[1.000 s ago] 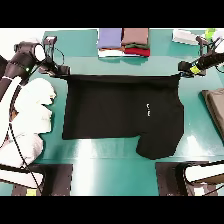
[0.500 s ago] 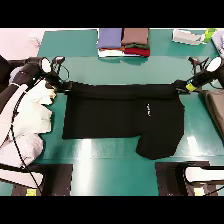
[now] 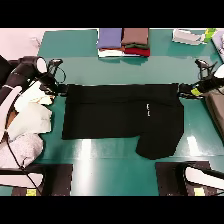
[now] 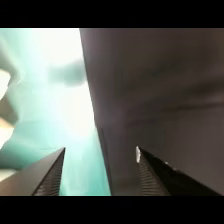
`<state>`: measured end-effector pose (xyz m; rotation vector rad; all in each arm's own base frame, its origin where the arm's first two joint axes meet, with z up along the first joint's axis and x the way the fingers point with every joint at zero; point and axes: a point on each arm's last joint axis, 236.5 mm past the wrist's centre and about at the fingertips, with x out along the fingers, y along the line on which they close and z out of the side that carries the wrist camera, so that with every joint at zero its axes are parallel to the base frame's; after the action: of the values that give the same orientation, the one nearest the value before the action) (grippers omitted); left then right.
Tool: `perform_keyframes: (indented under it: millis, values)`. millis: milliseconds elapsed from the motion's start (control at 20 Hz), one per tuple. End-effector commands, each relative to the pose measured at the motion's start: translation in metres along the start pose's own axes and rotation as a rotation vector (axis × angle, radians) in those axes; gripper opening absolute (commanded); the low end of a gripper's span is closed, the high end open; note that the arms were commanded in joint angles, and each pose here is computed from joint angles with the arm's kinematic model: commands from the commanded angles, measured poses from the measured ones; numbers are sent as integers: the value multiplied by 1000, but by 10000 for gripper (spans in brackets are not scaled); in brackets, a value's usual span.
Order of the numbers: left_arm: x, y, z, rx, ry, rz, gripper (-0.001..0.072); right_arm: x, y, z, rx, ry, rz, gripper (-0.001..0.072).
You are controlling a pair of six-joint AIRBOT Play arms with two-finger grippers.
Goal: Fold the shirts.
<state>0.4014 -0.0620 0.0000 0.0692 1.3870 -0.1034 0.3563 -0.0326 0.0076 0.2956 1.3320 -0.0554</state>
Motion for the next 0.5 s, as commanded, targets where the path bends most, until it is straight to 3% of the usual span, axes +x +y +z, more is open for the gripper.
perform_keyframes:
  millis: [0,250,450]
  values:
    - [-31,3,-23,-9,-16,9,540,-13,-18,-63,46,139,-12,482]
    - [-29,-2,-101,-79,9,-24,540,15,-31,-169,152,345,-12,479]
    - [-8,-4,-143,-108,76,-32,541,37,-22,-212,149,432,-22,451]
